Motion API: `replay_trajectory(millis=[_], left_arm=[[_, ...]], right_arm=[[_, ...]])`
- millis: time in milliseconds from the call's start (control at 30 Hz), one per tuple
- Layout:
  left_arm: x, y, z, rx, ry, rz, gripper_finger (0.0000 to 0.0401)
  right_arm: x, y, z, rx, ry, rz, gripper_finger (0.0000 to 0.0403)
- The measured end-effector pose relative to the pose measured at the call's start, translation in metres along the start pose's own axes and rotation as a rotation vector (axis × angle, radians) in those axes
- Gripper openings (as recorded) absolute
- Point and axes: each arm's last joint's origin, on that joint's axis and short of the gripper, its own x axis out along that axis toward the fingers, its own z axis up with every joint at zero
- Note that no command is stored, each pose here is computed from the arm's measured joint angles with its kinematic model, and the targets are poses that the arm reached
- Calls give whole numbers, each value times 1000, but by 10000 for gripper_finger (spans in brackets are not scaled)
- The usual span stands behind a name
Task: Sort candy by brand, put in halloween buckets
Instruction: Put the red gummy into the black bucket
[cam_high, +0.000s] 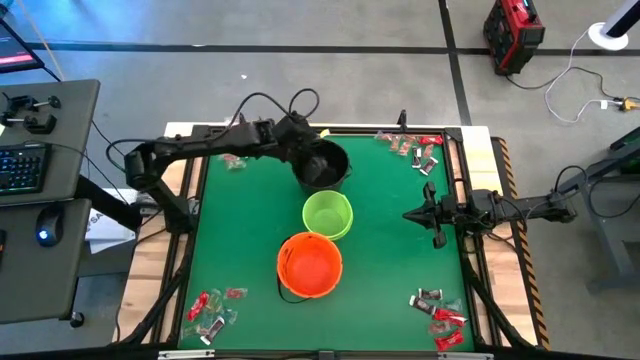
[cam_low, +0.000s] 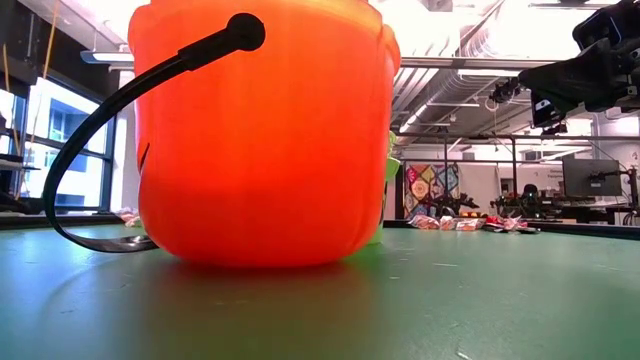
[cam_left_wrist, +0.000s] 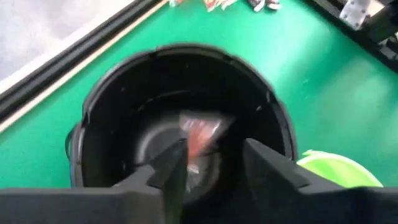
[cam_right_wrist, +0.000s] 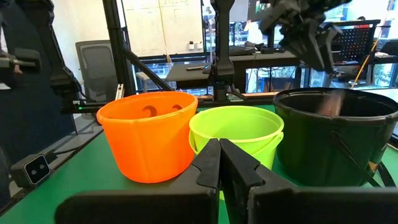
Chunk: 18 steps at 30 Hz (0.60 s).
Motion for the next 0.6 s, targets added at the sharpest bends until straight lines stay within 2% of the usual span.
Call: replay_trajectory(millis=[100, 167, 300, 433, 600], left_arm=[[-8, -1, 3, 1, 3, -9, 206], [-15, -2, 2, 0, 26, -57, 229], [-40, -5, -17, 21, 219, -146, 254], [-78, -17, -57, 123, 370, -128, 258], [-130, -43, -120, 166, 380, -262, 258]], right_arm=[[0, 0, 0, 0, 0, 0, 0], [0, 0, 0, 0, -1, 0, 0], [0, 0, 0, 0, 0, 0, 0], [0, 0, 0, 0, 0, 0, 0], [0, 0, 0, 0, 0, 0, 0]])
